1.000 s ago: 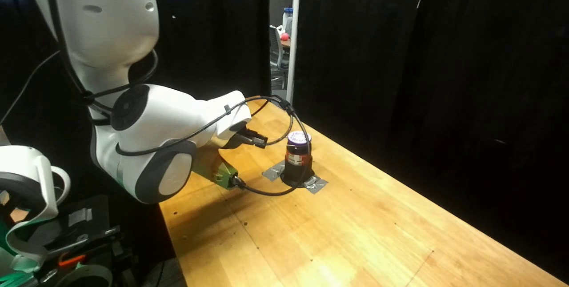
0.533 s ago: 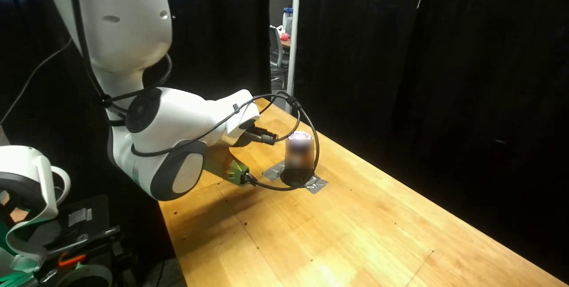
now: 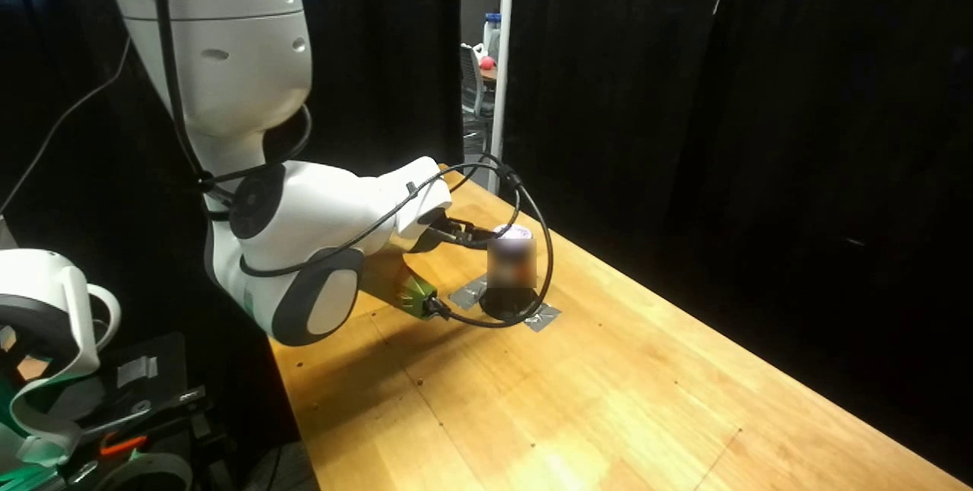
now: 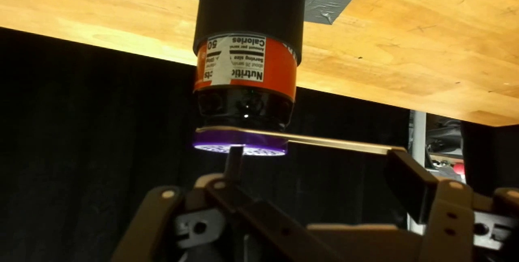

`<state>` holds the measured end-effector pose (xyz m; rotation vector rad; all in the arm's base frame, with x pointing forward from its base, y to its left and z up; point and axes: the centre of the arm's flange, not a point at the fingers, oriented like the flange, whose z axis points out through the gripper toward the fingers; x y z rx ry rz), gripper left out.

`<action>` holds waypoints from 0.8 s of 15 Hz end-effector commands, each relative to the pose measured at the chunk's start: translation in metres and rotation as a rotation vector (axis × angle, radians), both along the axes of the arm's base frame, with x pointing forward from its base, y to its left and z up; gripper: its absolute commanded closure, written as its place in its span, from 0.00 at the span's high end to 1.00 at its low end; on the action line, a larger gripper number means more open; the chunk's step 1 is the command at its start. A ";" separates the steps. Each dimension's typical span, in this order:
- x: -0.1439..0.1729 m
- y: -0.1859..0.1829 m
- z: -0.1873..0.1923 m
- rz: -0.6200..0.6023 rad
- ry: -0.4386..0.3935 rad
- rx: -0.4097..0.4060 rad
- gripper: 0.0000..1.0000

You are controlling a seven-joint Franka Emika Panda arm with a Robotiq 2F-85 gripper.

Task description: Put the rubber band around the cup

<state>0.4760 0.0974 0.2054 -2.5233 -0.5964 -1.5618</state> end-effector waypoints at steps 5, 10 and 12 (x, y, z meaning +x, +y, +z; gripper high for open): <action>0.013 0.010 -0.013 -0.063 -0.119 0.031 1.00; 0.022 0.014 -0.011 -0.092 -0.128 0.033 0.51; 0.024 0.015 -0.011 -0.094 -0.124 0.033 0.38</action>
